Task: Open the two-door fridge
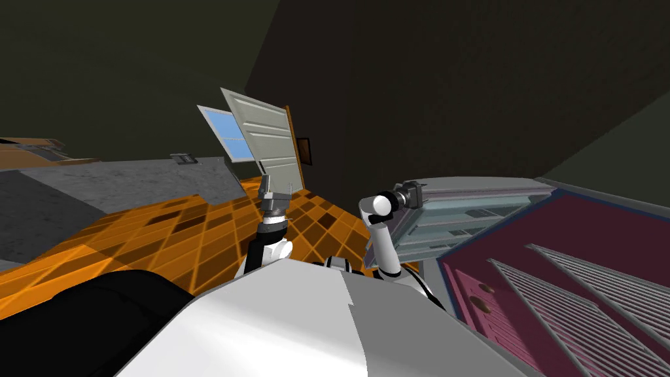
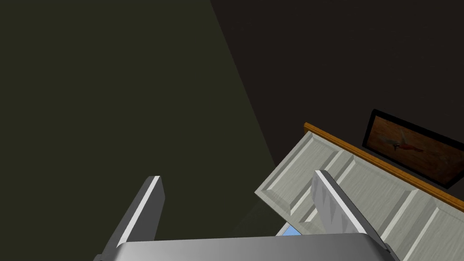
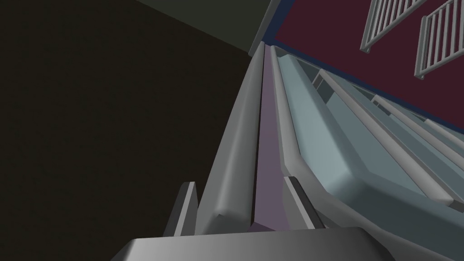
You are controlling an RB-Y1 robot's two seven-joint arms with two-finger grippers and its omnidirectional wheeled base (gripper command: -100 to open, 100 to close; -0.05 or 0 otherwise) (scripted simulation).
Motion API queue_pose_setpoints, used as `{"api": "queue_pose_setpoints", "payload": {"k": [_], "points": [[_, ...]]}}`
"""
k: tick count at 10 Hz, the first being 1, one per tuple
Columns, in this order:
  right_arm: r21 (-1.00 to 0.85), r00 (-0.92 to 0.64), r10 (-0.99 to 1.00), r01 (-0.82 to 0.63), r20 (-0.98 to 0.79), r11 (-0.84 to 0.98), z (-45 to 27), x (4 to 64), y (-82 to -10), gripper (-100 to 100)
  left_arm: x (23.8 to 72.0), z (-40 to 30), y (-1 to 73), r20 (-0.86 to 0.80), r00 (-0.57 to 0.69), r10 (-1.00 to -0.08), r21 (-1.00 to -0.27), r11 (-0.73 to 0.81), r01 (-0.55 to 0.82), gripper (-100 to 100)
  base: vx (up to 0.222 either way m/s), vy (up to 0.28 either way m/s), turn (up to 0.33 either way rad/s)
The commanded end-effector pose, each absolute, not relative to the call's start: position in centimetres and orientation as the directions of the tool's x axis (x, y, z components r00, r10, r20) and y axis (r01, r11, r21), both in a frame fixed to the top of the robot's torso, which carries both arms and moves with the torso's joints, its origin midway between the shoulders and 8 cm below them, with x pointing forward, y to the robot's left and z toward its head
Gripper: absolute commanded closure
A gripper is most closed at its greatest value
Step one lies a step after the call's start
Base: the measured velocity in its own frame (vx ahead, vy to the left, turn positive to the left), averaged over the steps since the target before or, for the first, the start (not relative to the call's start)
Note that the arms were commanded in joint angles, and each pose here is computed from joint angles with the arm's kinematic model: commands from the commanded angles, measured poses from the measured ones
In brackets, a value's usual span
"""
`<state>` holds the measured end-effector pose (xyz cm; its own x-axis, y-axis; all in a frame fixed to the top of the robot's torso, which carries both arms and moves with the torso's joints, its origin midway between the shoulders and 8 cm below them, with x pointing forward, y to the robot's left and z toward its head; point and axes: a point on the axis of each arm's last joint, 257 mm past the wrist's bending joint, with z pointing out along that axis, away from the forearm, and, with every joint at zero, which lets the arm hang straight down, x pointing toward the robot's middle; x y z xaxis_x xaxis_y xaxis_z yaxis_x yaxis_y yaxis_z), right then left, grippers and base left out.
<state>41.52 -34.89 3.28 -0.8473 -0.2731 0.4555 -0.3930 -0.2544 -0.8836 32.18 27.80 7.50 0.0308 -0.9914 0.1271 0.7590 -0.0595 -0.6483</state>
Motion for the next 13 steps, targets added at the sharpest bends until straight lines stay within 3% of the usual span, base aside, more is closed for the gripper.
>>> {"api": "queue_pose_setpoints", "payload": {"k": [1, 9, 11, 13], "points": [[-0.886, -0.858, -0.235, -0.414, 0.456, -0.207, 2.3, 40.0, -35.2, 100, 32.2, 7.5, 27.8, 0.127, 0.031, -0.991, -0.648, -0.060, 0.759, 0, 0.075, -0.006, -0.001], [-0.908, -0.908, -0.112, -0.384, 0.404, -0.169, 3.4, 35.9, -35.0, 100, 32.2, 7.5, 27.8, 0.127, 0.031, -0.991, -0.648, -0.060, 0.759, 0, 0.089, -0.008, 0.084], [-0.897, -0.911, -0.039, -0.396, 0.411, -0.196, 3.0, 36.8, -38.7, 100, 32.2, 7.5, 27.8, 0.127, 0.031, -0.991, -0.648, -0.060, 0.759, 0, 0.030, 0.072, 0.365], [-0.878, -0.902, 0.033, -0.426, 0.430, -0.218, 3.2, 36.8, -40.7, 100, 32.2, 7.5, 27.8, 0.127, 0.031, -0.991, -0.648, -0.060, 0.759, 0, 0.009, 0.033, 0.108]]}}
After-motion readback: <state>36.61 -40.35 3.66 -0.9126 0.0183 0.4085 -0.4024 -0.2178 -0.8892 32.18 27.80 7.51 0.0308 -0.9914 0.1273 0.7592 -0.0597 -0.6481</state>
